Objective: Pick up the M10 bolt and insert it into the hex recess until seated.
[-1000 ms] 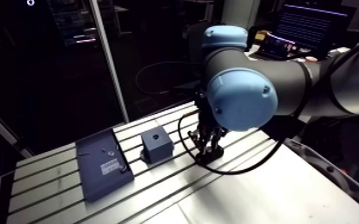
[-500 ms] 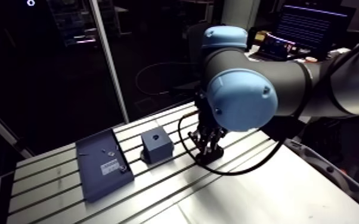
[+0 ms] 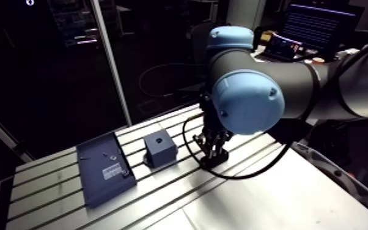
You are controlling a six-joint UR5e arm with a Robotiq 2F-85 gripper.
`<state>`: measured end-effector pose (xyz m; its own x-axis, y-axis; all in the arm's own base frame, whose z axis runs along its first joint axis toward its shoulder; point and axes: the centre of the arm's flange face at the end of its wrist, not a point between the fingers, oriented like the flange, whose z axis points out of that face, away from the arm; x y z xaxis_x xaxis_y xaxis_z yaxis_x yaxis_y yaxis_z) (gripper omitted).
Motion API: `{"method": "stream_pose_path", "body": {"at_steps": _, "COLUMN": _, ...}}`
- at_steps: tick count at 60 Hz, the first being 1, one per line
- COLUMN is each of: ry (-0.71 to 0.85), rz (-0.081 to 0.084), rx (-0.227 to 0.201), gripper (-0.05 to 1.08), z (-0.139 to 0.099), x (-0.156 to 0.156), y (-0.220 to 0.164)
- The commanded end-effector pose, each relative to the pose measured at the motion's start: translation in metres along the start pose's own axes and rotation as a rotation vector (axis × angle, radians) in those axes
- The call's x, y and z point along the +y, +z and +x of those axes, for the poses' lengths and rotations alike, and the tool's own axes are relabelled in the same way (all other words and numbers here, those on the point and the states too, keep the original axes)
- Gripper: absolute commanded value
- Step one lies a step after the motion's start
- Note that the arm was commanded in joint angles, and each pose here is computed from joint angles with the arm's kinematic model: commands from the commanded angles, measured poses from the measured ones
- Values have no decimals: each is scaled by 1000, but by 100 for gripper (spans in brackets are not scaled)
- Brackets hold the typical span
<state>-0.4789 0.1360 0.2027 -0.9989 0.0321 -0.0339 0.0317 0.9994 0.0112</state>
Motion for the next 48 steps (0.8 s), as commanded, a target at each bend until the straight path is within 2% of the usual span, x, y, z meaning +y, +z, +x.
{"method": "stream_pose_path", "body": {"at_steps": 1, "ry": 1, "rz": 2, "rx": -1, "gripper": 61, "z": 0, "x": 0, "y": 1}}
{"method": "stream_pose_path", "body": {"at_steps": 48, "ry": -1, "rz": -1, "rx": 0, "gripper": 64, "z": 1, "x": 0, "y": 0}}
